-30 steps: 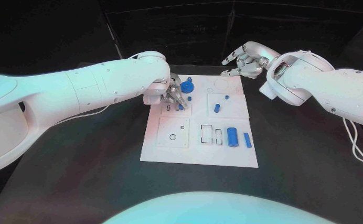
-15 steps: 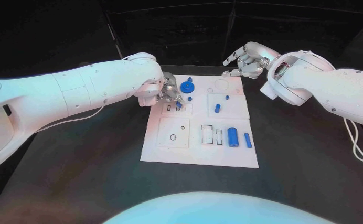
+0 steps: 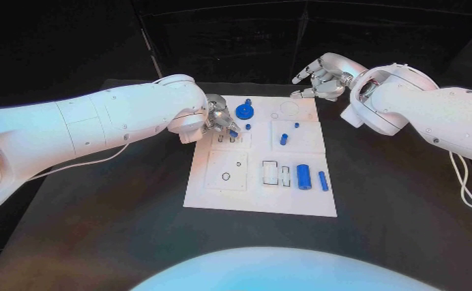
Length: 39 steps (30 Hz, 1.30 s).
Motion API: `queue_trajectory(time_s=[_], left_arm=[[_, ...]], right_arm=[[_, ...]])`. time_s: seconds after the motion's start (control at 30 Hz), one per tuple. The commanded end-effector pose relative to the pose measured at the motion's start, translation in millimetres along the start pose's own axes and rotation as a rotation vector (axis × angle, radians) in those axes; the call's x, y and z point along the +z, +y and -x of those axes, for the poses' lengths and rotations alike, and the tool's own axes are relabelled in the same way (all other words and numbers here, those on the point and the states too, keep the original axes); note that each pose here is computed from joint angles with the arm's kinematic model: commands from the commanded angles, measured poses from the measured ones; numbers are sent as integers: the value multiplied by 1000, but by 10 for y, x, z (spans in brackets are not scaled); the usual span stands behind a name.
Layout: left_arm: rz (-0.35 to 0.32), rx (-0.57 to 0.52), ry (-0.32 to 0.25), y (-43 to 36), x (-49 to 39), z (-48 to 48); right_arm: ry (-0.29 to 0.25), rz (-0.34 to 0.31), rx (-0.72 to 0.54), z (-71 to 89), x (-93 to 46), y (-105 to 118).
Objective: Assemble the parts on the task board
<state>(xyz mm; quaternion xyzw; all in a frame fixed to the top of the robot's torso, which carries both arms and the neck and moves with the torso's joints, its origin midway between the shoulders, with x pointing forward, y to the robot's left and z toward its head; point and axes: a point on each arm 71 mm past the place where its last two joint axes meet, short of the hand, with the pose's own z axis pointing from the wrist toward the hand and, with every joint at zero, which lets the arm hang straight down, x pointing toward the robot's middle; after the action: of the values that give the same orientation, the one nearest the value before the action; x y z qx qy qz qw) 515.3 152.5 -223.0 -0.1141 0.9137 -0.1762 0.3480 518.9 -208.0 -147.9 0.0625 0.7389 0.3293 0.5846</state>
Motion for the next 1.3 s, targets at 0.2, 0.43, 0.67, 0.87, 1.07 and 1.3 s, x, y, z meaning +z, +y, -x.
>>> queue_trajectory(time_s=[0.2, 0.43, 0.67, 0.87, 1.07, 1.3], left_arm=[[10, 22, -65, 24, 18, -35], [27, 48, -67, 45, 39, -79], [39, 61, -59, 53, 55, -109], [49, 81, -56, 63, 60, -113], [60, 90, -52, 80, 65, -109], [64, 97, -47, 85, 62, -114]], right_arm=[[1, 3, 0, 12, 1, 3], [-4, 4, 0, 19, 4, -1], [-5, 5, 0, 18, 6, 0], [-4, 5, 0, 18, 6, -1], [-3, 6, 0, 15, 8, 3], [-1, 5, 0, 14, 9, 2]])
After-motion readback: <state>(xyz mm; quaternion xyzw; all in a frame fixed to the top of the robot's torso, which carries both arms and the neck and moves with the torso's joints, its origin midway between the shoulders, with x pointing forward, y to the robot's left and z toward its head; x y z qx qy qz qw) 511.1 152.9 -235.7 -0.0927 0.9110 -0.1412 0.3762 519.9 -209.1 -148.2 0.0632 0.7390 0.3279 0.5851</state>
